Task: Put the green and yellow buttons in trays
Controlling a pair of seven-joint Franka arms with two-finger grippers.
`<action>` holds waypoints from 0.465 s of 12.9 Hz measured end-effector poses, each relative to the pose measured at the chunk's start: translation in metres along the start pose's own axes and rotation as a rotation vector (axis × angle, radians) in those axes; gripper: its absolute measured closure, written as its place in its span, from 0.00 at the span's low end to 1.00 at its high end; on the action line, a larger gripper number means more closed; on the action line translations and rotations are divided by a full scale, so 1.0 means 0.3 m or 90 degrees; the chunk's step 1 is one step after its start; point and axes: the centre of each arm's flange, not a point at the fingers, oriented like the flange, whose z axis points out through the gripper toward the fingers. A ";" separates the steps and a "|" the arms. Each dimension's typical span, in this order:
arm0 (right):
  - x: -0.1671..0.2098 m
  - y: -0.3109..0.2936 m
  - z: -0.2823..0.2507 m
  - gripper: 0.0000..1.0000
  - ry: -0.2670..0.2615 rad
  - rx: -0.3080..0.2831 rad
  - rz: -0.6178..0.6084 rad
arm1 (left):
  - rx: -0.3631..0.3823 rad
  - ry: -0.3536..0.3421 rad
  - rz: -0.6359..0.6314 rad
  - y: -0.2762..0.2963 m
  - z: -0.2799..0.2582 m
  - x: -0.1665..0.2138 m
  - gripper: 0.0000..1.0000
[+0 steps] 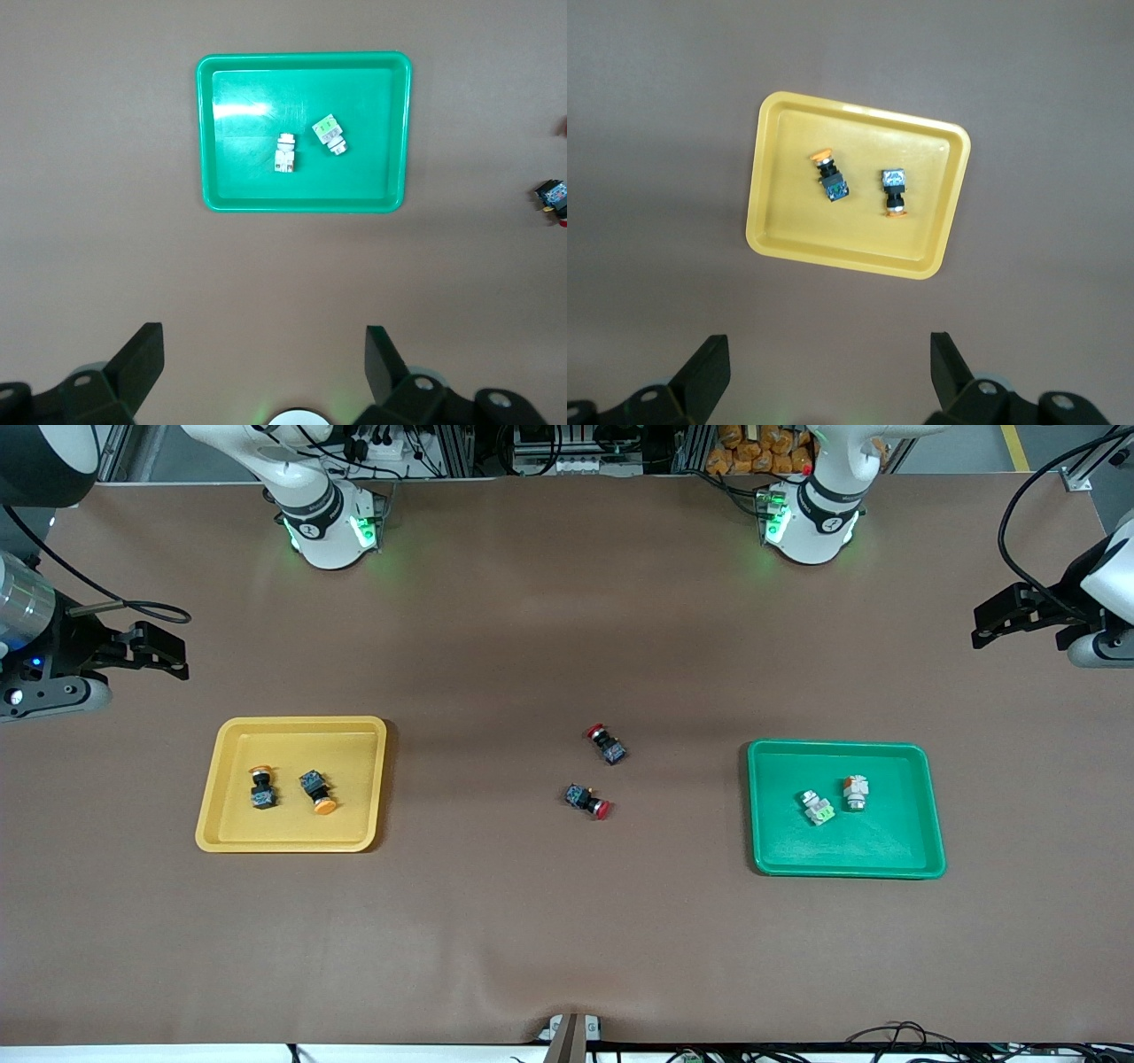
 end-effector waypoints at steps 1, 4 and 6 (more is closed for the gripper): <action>0.002 0.008 0.029 0.00 0.021 -0.004 -0.012 | 0.000 0.000 0.000 0.000 0.000 0.000 0.00; -0.025 0.084 0.126 0.00 0.034 -0.008 -0.027 | 0.000 0.000 0.001 0.001 0.000 0.000 0.00; -0.042 0.085 0.115 0.00 0.036 -0.008 -0.026 | 0.000 0.000 0.001 0.001 0.000 0.000 0.00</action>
